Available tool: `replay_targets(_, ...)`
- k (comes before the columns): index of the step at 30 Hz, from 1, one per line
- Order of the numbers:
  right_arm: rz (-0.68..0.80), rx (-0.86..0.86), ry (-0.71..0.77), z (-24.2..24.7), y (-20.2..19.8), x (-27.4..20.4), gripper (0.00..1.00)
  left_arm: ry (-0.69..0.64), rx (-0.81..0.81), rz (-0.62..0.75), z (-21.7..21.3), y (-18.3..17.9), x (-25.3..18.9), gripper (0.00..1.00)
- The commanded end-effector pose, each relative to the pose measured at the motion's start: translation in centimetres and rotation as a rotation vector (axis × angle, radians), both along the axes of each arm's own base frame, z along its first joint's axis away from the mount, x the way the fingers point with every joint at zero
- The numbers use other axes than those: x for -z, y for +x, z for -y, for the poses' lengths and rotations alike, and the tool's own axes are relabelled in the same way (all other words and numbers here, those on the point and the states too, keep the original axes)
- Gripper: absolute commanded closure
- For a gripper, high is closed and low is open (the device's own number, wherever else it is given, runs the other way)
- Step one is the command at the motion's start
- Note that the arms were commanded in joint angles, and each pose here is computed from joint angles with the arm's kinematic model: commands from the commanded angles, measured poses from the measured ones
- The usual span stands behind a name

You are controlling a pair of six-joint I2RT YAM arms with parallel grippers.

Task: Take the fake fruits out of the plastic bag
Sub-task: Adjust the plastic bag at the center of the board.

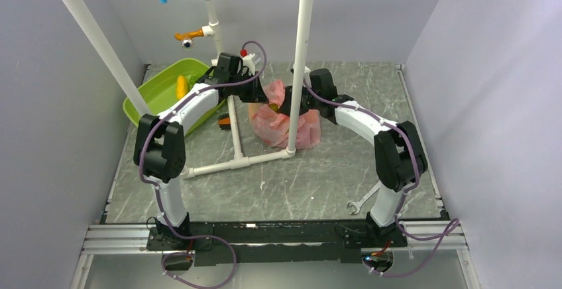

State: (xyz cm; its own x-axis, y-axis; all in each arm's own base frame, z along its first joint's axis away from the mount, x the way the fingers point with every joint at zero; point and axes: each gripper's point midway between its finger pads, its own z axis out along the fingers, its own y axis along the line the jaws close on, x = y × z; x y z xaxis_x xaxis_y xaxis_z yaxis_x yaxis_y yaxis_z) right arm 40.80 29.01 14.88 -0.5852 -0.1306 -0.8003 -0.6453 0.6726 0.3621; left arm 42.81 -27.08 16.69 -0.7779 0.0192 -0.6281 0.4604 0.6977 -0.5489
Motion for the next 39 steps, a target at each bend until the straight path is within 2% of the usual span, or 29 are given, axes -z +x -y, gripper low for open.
replay_targets(1,0.030,-0.031,0.033,-0.9,-0.5,-0.2,0.55,-0.010,0.015,0.050,0.4,0.4,-1.5,1.00)
replay_targets(4,0.034,-0.028,0.024,-0.7,-0.6,0.2,0.55,-0.012,0.008,0.047,0.2,0.6,-1.4,1.00)
replay_targets(6,0.035,-0.017,0.006,-0.4,-0.4,0.5,0.50,-0.016,0.009,0.041,0.2,0.6,-1.4,1.00)
replay_targets(8,0.047,0.014,-0.013,0.0,0.0,0.6,0.52,-0.017,0.007,0.038,0.2,0.6,-1.3,1.00)
replay_targets(10,0.059,0.046,-0.023,0.4,0.4,0.4,0.62,-0.012,-0.006,0.039,0.0,0.7,-1.3,1.00)
replay_targets(13,0.084,0.140,-0.029,1.5,1.3,-0.3,0.88,-0.004,-0.047,0.036,-0.8,1.0,-1.1,1.00)
replay_targets(15,0.090,0.232,-0.033,2.9,1.9,-0.7,1.00,0.008,-0.084,0.036,-1.6,1.3,-1.1,1.00)
replay_targets(18,0.099,0.411,-0.012,6.3,2.3,-1.8,1.00,0.055,-0.157,0.034,-3.2,1.7,-0.9,1.00)
replay_targets(21,0.114,0.565,0.091,10.4,2.0,-3.2,1.00,0.046,-0.205,0.017,-4.3,2.0,-0.8,1.00)
replay_targets(25,0.107,0.665,0.161,14.0,1.2,-3.6,1.00,0.021,-0.234,-0.015,-5.1,2.3,-0.5,1.00)
replay_targets(32,0.122,0.620,0.156,14.3,1.5,-4.3,1.00,-0.006,-0.221,-0.005,-5.3,2.1,-1.5,1.00)
replay_targets(36,0.171,0.285,0.205,9.5,1.2,-6.5,1.00,-0.076,-0.089,0.071,-3.8,1.2,-4.0,0.98)
replay_targets(39,0.131,0.067,0.201,6.3,1.0,-6.7,1.00,-0.063,-0.054,0.178,-3.9,1.0,-5.9,0.69)
